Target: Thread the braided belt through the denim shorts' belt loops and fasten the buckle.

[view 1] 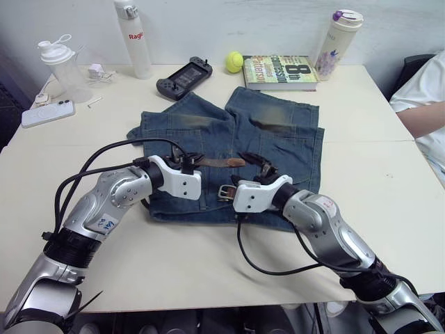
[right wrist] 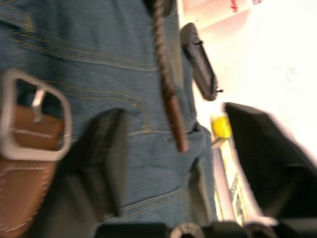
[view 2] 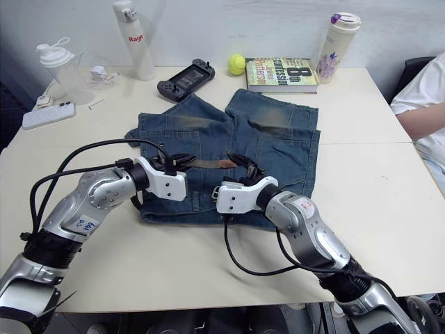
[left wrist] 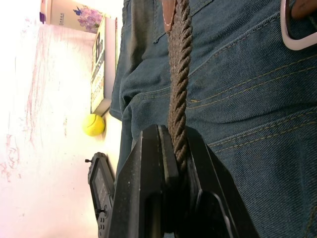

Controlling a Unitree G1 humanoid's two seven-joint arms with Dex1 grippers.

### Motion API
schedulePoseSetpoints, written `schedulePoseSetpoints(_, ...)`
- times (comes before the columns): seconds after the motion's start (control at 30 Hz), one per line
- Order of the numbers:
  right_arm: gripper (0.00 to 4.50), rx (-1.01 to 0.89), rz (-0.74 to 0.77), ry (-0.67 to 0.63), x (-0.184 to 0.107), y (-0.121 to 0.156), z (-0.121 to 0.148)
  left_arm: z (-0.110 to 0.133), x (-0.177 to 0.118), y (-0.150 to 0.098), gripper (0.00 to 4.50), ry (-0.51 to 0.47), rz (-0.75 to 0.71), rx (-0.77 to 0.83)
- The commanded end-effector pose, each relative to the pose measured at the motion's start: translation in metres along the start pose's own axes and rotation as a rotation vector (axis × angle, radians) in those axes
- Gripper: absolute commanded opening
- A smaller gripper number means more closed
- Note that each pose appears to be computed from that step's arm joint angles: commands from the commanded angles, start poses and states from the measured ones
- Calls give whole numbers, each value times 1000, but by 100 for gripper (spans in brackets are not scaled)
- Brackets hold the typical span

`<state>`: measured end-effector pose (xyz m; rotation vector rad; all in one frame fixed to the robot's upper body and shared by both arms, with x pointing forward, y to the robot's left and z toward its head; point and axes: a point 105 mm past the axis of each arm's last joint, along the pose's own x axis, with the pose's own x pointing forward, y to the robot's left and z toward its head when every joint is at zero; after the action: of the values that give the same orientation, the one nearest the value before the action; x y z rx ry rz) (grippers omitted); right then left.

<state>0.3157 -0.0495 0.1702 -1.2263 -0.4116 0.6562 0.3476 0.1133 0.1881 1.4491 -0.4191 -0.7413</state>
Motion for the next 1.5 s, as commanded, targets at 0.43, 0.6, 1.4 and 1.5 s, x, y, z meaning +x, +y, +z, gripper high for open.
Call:
schedulePoseSetpoints(0.43,0,20,-42,0,-1,-9,-3,11,-11,13,113,-102,81,-89)
schedulePoseSetpoints(0.6,0,22,-49,-3,0,-9,0,15,-24,26,336,-158,139,-353)
schedulePoseSetpoints(1.4,0,-63,-27,-18,4,-5,5,61,-50,-22,432,-431,210,-2755)
schedulePoseSetpoints(1.5,0,-63,-23,-16,4,-3,5,52,-49,-20,432,-422,296,-2812)
